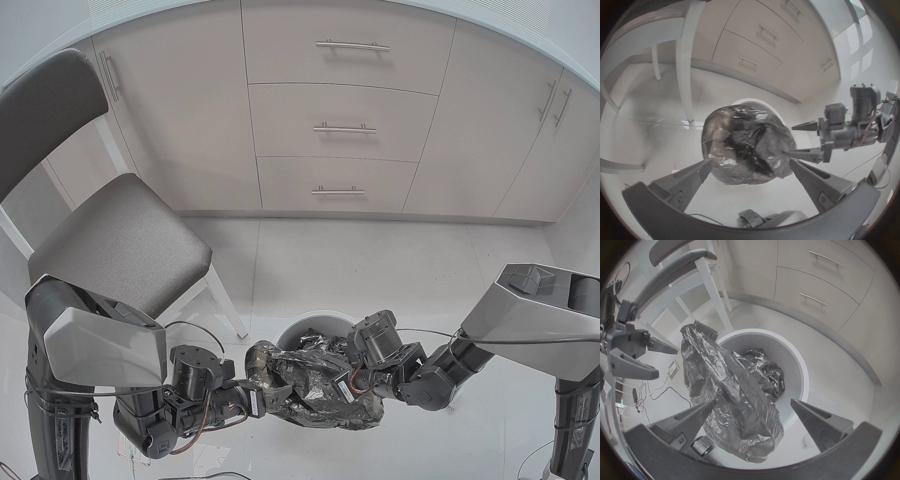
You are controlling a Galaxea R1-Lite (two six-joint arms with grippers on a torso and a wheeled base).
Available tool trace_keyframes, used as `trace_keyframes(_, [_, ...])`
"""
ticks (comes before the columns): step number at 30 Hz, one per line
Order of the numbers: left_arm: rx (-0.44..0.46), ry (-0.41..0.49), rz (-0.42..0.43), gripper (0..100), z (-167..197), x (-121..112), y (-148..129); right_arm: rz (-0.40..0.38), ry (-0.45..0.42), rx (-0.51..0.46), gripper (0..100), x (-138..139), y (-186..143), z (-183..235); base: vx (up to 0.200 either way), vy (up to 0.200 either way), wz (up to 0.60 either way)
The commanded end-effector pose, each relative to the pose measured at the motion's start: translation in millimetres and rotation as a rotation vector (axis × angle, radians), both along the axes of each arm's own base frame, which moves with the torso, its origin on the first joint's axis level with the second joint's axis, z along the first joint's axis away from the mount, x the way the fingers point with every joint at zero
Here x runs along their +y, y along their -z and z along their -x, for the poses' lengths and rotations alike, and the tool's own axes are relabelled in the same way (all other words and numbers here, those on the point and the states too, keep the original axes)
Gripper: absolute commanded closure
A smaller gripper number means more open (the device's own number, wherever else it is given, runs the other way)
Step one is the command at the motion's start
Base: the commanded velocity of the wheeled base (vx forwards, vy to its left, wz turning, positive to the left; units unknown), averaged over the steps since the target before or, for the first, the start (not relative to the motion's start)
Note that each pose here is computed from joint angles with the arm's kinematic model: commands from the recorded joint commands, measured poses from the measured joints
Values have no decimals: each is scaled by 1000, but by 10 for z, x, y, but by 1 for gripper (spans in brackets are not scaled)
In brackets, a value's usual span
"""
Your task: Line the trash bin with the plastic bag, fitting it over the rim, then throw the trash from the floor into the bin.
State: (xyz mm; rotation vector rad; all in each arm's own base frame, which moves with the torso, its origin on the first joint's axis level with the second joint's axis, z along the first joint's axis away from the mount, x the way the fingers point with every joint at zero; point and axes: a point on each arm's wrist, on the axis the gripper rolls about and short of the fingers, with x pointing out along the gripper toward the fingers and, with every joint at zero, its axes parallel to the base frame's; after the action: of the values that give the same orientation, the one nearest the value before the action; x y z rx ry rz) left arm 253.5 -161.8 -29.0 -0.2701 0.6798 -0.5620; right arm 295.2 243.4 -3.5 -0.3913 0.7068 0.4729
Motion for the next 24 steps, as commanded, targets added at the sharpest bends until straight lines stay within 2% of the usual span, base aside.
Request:
trace_keyframes(1, [-14,-24,-50,0,-70,46,23,-11,6,-15,0,13,-25,-60,0,0,0])
trace_keyframes(5, [-46,-26,-130,0,-71,54,88,-13,5,-19,0,30,-18,-81,0,0,0])
trace_keyframes(13, [-85,-23,-207,0,-134,28,189,-19,4,-23,0,41,-26,-94,0,0,0])
trace_keyframes(15, [-116,-41,-280,0,-196,12,294,-22,8,-26,0,60,-10,-126,0,0,0])
trace_keyframes(24, [-135,-69,-287,0,-305,-1,363,-31,29,-46,0,88,17,-260,0,0,0])
